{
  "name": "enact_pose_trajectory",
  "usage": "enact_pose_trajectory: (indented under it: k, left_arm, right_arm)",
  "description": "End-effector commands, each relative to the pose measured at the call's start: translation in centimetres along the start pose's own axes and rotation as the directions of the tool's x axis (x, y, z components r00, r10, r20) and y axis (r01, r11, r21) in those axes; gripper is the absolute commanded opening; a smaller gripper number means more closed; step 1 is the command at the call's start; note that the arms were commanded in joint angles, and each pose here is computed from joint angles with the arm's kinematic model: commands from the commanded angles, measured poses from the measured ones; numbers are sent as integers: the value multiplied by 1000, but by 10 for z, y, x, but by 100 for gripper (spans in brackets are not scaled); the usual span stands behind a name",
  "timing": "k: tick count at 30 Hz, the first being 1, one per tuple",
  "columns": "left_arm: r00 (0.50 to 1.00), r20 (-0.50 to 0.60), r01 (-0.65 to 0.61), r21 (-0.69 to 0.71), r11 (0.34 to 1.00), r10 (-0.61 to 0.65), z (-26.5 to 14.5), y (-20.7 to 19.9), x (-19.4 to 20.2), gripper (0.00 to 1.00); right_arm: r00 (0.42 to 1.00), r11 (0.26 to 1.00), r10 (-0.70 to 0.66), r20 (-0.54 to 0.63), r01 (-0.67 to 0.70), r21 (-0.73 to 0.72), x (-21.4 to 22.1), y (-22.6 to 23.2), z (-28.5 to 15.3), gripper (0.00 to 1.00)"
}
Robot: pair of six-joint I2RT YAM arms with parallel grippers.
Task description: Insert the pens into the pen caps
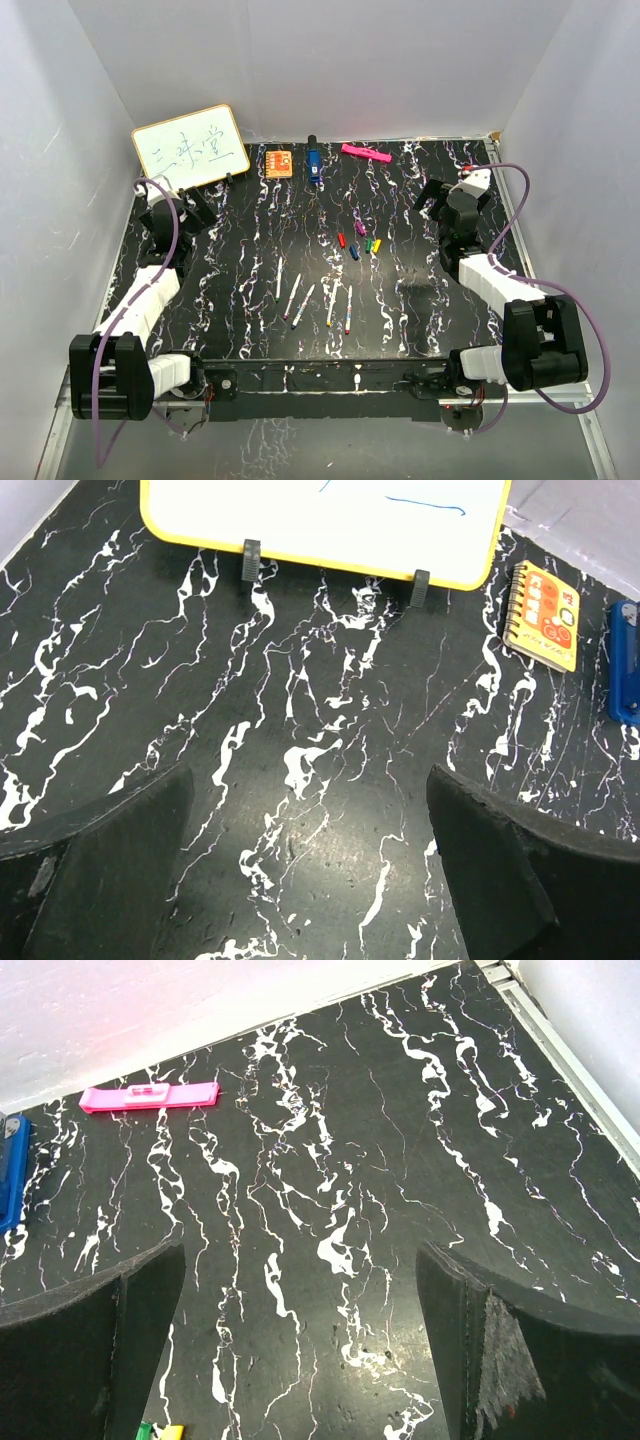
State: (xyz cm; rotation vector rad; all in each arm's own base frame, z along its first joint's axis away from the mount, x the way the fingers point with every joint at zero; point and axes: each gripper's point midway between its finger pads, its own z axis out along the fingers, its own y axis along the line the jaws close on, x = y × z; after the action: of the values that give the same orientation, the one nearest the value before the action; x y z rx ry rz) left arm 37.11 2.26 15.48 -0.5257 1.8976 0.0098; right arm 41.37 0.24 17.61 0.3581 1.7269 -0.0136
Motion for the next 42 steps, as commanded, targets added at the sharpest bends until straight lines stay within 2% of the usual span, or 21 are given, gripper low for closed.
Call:
enact_pose_trajectory:
  k: [1, 10, 15, 21, 27, 34, 39, 42]
  left_arm:
    - [998, 57, -8, 22, 1000, 6, -4, -7, -18, 98]
    - [999, 49, -5, 8, 1000, 4, -1, -5, -16, 99]
    - [996, 63, 56, 16, 998, -57, 0, -11, -23, 98]
    - [1000, -8, -17, 131, 991, 18, -2, -34, -21, 99]
    - [997, -69, -4, 295, 956, 26, -13, -68, -21, 98]
    - [980, -124, -106, 350, 931, 158, -30, -94, 4, 99]
    - [921, -227, -234, 327, 916, 317, -37, -109, 44, 98]
    - [893, -275, -258, 335, 906, 356, -44, -119, 68, 98]
  right_arm:
    - [998, 1000, 6, 69, -7, 13, -27, 2, 5, 98]
    - [998, 1000, 2, 64, -3, 27, -23, -1, 6, 98]
    - [998, 999, 7, 66, -9, 33, -24, -2, 5, 98]
    - [997, 997, 17, 72, -23, 78, -23, -10, 5, 98]
    - [997, 991, 39, 64, -46, 124, -20, -17, 7, 98]
    - [997, 985, 65, 44, -71, 159, -14, -25, 12, 98]
    - [994, 978, 108, -1, -106, 182, -9, -37, 19, 98]
    - [993, 979, 121, -14, -117, 169, -7, -38, 19, 98]
